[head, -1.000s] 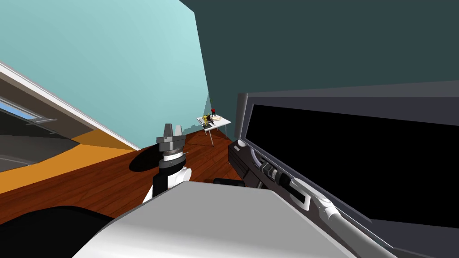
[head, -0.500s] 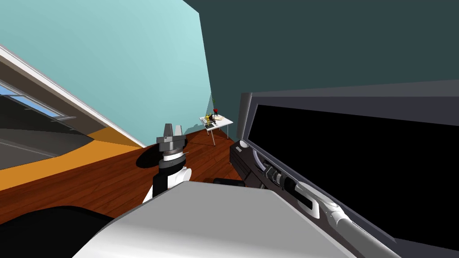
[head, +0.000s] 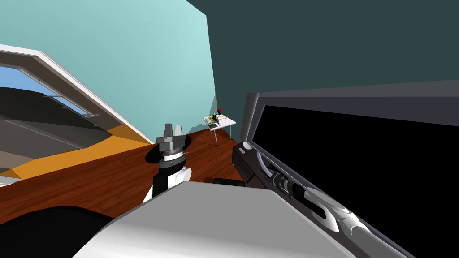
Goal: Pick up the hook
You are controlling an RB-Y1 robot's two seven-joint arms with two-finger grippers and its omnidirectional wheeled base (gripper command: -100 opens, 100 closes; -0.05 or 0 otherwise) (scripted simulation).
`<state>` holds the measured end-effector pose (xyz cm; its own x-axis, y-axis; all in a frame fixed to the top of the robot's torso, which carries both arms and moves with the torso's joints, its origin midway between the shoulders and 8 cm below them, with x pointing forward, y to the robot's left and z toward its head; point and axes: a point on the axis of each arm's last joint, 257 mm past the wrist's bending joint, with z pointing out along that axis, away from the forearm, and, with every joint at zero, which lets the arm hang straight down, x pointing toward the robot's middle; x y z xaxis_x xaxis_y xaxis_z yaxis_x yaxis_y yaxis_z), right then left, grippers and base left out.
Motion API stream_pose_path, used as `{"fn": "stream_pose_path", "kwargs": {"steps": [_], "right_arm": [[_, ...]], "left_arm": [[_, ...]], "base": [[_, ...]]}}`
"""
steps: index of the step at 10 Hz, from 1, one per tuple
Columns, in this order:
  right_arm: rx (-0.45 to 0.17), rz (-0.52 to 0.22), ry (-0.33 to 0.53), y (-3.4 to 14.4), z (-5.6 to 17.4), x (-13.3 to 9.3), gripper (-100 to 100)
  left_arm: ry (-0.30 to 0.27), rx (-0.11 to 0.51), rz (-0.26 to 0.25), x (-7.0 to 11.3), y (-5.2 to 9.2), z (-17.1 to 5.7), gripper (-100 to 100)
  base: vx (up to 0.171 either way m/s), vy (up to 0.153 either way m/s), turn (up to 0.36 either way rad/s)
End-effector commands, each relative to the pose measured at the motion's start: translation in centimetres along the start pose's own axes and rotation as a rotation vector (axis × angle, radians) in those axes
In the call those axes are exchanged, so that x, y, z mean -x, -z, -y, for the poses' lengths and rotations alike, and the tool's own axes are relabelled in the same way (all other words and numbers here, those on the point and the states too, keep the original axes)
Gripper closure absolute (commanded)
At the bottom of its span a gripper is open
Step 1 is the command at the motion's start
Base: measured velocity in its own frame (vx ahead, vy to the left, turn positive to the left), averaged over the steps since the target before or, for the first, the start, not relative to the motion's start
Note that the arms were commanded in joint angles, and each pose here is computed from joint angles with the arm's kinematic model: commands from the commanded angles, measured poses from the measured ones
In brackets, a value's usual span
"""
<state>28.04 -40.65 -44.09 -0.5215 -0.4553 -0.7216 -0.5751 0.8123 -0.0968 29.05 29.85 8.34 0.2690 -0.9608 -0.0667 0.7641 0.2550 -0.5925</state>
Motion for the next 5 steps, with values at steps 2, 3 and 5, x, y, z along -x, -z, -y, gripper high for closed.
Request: {"fn": "stream_pose_path", "kwargs": {"steps": [2, 3, 5], "right_arm": [[-0.003, -0.078, 0.005, 1.4, 0.8, -3.5, -100], [-0.002, -0.140, 0.005, 2.7, 1.2, -6.1, -100], [-0.015, -0.158, 0.001, 3.2, 1.7, -7.0, -100]], "left_arm": [[0.000, 0.000, 0.000, 0.0, 0.0, 0.0, 0], [0.000, 0.000, 0.000, 0.0, 0.0, 0.0, 0], [0.000, 0.000, 0.000, 0.0, 0.0, 0.0, 0]], "base": [[0.015, 0.023, 0.049], [0.032, 0.069, 0.241], [0.031, 0.044, 0.038]]}}
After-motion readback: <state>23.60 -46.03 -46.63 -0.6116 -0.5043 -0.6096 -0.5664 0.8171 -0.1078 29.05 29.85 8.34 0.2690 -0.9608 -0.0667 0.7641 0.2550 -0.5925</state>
